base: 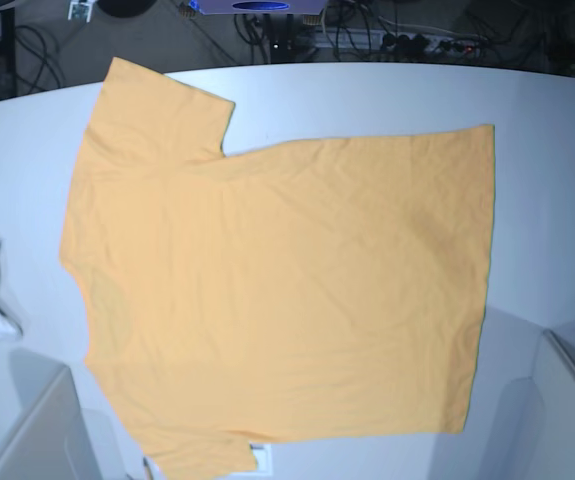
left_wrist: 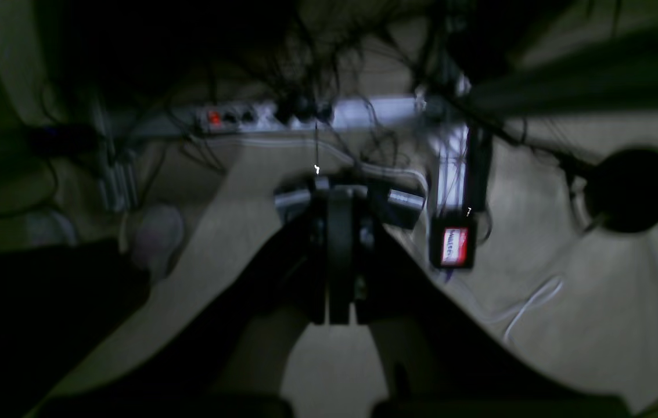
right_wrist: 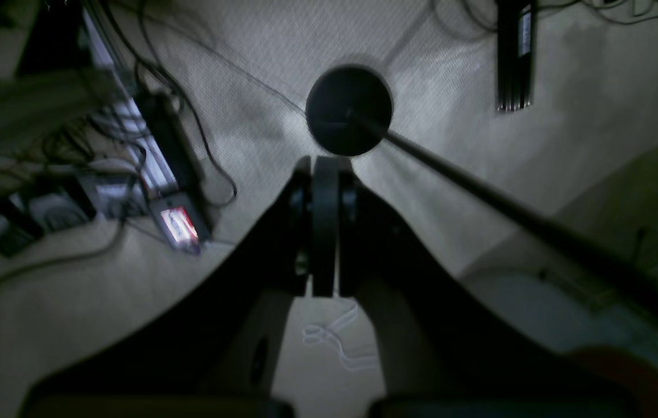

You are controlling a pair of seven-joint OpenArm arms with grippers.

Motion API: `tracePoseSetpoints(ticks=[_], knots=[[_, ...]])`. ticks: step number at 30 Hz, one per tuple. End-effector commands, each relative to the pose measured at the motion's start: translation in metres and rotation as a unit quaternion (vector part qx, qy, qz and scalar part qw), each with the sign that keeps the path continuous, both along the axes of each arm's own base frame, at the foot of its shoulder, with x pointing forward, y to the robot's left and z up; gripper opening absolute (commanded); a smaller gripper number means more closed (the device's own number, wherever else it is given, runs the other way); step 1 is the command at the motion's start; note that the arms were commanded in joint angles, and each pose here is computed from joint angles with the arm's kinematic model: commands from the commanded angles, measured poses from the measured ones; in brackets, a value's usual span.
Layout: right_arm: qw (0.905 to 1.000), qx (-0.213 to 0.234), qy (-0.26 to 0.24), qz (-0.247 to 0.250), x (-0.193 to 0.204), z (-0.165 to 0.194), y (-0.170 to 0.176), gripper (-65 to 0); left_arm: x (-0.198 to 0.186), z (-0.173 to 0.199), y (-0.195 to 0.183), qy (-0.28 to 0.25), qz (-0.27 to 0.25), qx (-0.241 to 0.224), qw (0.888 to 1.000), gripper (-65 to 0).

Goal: Fold the T-shirt properly

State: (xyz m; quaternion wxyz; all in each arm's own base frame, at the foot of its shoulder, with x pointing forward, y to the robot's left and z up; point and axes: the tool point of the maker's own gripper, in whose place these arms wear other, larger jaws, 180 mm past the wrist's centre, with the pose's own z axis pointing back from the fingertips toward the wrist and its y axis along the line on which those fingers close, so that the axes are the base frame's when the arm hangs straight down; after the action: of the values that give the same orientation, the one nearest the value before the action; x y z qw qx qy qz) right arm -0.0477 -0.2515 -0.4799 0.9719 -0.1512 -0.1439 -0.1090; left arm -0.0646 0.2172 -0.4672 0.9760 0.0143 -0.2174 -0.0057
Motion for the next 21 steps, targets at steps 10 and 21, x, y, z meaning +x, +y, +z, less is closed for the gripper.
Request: tracePoseSetpoints(ticks=[10,21], knots=[[0.9897,-0.06,-0.129,0.019,0.099,0.091,-0.016,-65.0,0.061,0.111,0.048,-0.139,0.043,0.089,0.985,-65.0],[0.9519,0.07,-0.294,-0.052,0.195,0.111,0.006,-65.0,0.112,0.125,0.058,-0.216,0.057,0.103,0.969,-65.0]])
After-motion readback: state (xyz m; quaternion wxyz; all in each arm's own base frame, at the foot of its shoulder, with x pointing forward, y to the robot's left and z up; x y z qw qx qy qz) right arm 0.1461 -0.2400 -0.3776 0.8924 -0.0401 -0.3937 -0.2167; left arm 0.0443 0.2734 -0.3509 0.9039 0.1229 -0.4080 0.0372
